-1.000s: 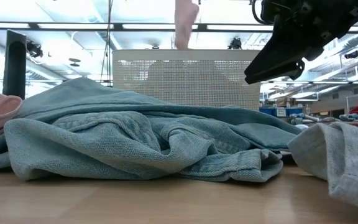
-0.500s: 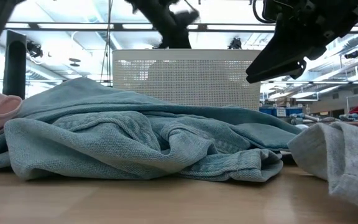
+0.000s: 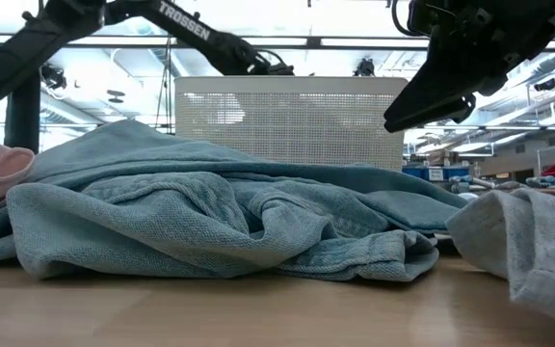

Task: Sort clothes
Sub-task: Put the pink sock into the white laundry bin

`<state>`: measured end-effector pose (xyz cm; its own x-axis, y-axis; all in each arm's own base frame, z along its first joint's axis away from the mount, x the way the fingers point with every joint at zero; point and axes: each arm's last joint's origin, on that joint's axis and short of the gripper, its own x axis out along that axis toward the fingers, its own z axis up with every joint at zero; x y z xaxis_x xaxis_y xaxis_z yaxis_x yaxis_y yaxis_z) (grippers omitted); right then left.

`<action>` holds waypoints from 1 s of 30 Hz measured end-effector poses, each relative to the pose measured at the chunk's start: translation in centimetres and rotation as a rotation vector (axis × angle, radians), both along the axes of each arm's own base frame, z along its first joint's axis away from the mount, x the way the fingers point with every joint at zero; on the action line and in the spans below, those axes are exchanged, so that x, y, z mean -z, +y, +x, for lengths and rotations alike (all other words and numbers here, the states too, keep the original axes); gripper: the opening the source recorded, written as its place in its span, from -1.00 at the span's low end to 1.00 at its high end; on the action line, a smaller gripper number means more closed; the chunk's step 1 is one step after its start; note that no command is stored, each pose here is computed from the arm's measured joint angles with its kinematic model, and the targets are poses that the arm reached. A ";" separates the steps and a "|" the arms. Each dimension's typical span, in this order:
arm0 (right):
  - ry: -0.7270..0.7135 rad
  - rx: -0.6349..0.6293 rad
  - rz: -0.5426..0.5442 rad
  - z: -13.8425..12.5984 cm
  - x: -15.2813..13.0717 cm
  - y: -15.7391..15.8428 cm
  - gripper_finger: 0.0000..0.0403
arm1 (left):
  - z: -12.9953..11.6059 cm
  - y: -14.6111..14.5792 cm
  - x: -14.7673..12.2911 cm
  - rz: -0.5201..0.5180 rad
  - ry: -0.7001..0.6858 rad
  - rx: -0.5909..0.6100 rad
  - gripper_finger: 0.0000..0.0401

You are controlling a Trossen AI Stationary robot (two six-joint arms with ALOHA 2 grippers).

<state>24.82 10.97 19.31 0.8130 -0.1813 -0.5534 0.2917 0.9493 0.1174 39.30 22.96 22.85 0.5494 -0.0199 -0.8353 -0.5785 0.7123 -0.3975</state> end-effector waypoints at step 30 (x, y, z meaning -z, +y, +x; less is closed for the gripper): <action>0.008 0.000 -0.003 0.0 0.1 0.0 -0.38 | -11.3 -14.0 -20.3 0.500 -0.154 0.028 -0.19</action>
